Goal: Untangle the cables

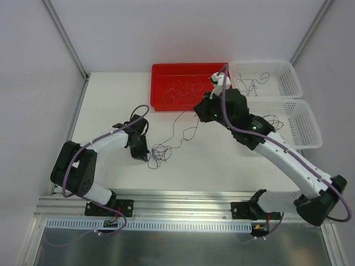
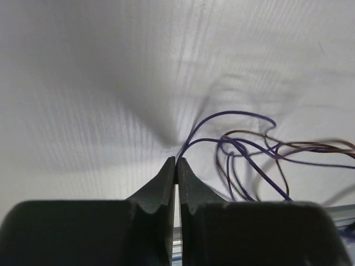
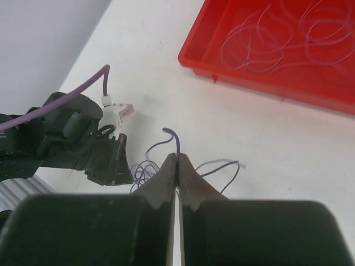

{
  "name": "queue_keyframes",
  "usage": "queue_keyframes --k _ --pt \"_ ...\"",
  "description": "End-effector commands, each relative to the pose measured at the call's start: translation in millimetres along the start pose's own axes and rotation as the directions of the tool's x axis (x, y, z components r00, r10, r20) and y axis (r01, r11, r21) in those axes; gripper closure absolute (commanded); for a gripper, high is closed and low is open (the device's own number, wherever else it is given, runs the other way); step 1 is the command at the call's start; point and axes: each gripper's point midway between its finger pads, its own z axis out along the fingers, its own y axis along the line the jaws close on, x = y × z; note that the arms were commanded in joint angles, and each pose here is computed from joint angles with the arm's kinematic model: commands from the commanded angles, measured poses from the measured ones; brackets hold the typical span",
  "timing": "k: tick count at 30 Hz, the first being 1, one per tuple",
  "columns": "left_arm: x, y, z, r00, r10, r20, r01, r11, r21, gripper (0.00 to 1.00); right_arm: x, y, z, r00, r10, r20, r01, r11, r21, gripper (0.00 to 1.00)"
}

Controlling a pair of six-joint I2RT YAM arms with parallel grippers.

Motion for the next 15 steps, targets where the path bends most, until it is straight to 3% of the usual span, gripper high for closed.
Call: queue_keyframes --k 1,7,15 --pt "-10 7 -9 0.996 -0.030 0.083 0.034 0.999 -0.039 1.00 -26 -30 -53 0.996 -0.061 0.064 0.055 0.995 0.086 0.99" --pt "-20 27 -12 0.990 -0.097 0.105 0.105 0.992 -0.075 1.00 -61 -46 -119 0.985 -0.058 0.164 0.044 0.995 0.088 0.99" --pt "-63 73 -36 0.954 -0.237 0.184 0.263 0.956 -0.129 1.00 -94 -48 -179 0.955 -0.099 0.278 0.074 0.992 0.100 0.99"
